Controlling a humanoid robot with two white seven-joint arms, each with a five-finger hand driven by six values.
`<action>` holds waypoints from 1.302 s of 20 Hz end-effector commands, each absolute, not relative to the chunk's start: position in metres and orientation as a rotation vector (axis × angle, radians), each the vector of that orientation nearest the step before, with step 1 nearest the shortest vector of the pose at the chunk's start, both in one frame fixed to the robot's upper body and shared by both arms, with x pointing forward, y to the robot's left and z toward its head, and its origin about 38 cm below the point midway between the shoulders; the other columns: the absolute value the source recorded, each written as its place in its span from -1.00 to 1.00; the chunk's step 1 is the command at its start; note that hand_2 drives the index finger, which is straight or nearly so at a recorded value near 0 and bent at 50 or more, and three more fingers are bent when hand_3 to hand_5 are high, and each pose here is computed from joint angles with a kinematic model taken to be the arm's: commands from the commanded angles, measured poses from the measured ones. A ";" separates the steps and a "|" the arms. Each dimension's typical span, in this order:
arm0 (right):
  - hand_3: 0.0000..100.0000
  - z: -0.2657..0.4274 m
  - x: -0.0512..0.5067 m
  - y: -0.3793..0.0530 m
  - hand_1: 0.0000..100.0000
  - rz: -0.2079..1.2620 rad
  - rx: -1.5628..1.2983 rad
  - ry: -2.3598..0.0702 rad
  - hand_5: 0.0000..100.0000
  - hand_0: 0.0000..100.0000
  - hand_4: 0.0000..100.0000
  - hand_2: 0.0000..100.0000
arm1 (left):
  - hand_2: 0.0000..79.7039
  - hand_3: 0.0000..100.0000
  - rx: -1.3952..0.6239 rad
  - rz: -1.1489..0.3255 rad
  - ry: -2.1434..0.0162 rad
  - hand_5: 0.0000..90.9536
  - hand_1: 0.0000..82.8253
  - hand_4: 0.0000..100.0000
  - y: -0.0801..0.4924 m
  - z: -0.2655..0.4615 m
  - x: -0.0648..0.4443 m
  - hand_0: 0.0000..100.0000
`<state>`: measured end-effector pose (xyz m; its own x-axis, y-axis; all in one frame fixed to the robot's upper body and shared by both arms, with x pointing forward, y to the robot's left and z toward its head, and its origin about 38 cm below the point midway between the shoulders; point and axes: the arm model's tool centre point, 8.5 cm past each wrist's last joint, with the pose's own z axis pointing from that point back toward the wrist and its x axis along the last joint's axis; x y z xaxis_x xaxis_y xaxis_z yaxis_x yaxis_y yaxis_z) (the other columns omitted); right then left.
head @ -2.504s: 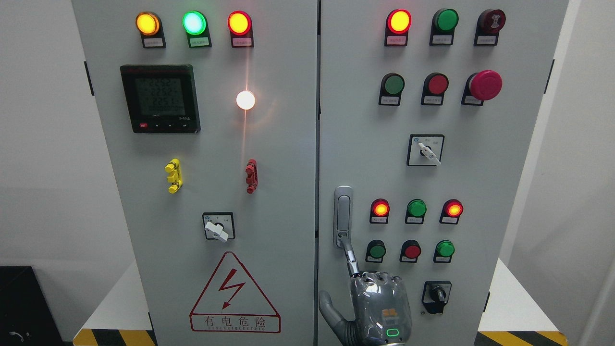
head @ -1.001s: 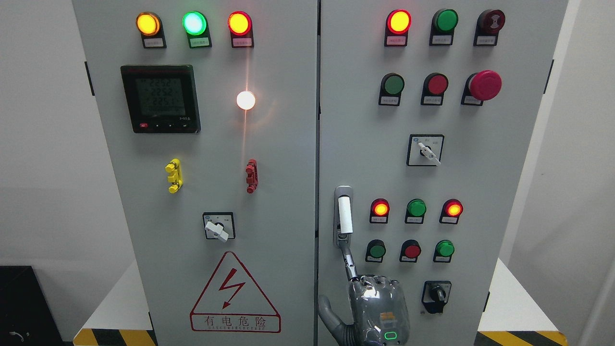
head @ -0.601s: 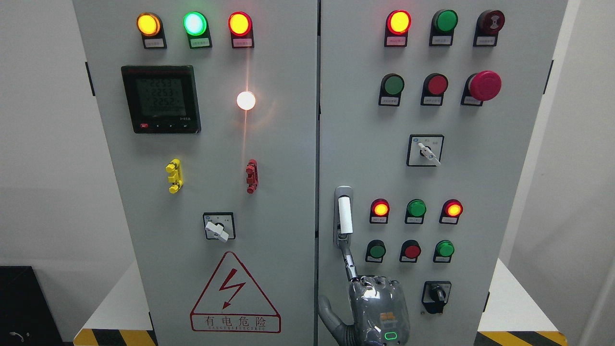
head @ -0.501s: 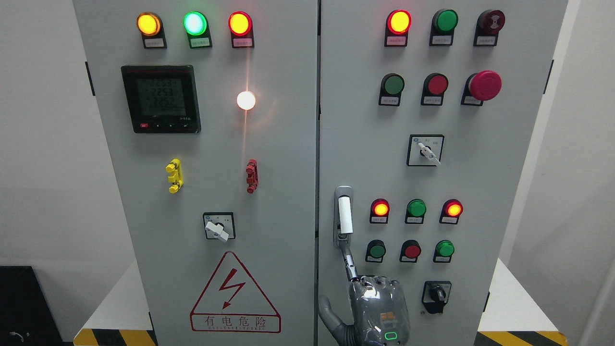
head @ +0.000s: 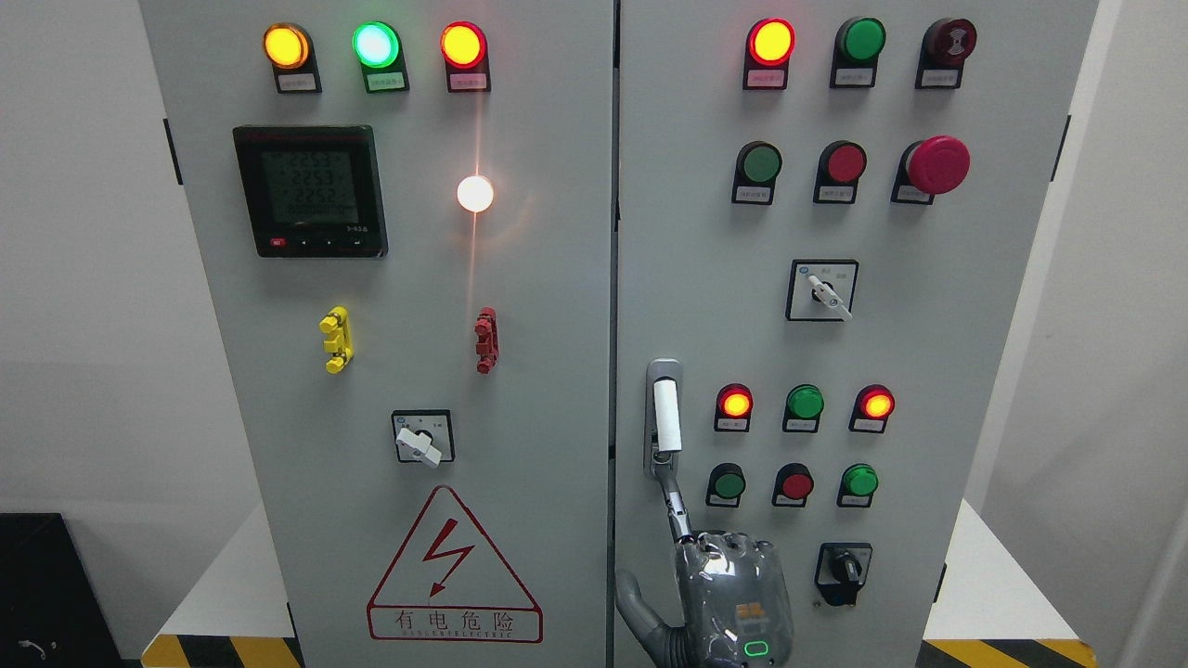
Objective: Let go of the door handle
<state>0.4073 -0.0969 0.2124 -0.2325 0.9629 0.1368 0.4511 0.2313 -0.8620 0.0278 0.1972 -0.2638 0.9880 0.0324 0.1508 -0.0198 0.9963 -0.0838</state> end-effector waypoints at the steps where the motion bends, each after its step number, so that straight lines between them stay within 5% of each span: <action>1: 1.00 0.234 0.399 -0.099 -0.36 0.872 -1.332 -1.863 1.00 -0.26 1.00 -0.85 | -1.00 -1.00 -0.082 0.027 -0.146 -1.00 0.34 -1.00 0.197 -0.264 0.023 -0.76; 20: 1.00 0.242 0.395 -0.100 -0.35 0.850 -1.341 -1.888 1.00 -0.26 1.00 -0.79 | -1.00 -1.00 -0.082 0.027 -0.144 -1.00 0.34 -1.00 0.197 -0.264 0.022 -0.76; 26: 1.00 0.243 0.394 -0.100 -0.35 0.844 -1.342 -1.896 1.00 -0.25 1.00 -0.56 | -1.00 -1.00 -0.082 0.027 -0.144 -1.00 0.34 -1.00 0.197 -0.264 0.022 -0.76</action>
